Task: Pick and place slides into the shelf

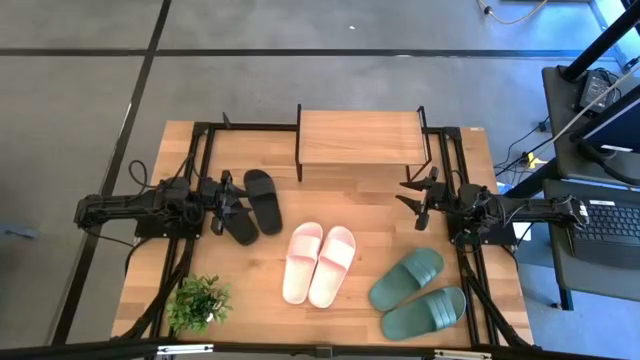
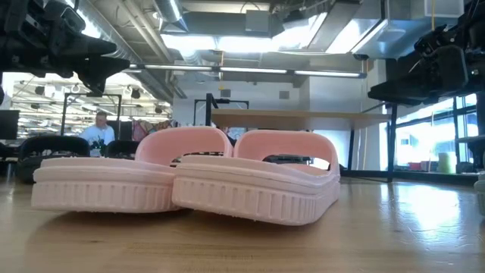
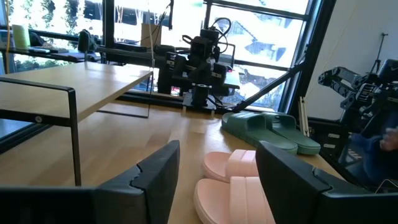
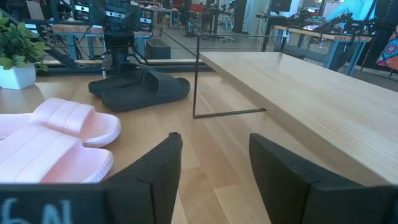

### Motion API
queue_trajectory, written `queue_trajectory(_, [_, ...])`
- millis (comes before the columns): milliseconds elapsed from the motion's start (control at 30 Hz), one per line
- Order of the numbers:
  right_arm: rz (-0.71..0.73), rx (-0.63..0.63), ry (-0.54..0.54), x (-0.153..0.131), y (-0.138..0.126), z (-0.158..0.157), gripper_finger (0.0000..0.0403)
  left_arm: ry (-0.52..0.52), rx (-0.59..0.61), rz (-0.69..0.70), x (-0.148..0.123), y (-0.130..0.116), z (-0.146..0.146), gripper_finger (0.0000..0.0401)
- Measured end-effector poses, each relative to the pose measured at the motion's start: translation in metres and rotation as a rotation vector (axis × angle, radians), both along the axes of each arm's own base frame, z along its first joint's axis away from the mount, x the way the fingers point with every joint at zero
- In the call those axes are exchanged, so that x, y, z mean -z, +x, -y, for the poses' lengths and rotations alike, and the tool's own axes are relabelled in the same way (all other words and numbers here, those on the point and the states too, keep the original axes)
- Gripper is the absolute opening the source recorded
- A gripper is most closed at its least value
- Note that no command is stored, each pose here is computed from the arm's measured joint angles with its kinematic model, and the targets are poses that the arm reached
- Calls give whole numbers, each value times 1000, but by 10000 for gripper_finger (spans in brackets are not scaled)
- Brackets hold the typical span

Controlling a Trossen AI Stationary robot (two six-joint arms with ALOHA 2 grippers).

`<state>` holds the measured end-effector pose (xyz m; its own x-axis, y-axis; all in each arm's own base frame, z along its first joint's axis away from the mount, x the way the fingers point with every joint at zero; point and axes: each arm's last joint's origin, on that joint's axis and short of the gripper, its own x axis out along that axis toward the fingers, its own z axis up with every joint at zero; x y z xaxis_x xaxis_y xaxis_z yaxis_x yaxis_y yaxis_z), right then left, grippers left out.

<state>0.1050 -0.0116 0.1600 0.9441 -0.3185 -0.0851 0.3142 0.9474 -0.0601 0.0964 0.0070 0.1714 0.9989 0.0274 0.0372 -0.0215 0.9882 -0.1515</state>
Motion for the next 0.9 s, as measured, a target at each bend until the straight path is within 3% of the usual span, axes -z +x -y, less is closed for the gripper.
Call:
queue_trajectory(733, [3, 1, 7, 0, 0, 0, 188, 0, 0, 0, 0, 0, 0, 204])
queue_trajectory(900, [42, 11, 123, 0, 0, 0, 188, 0, 0, 0, 0, 0, 0, 204])
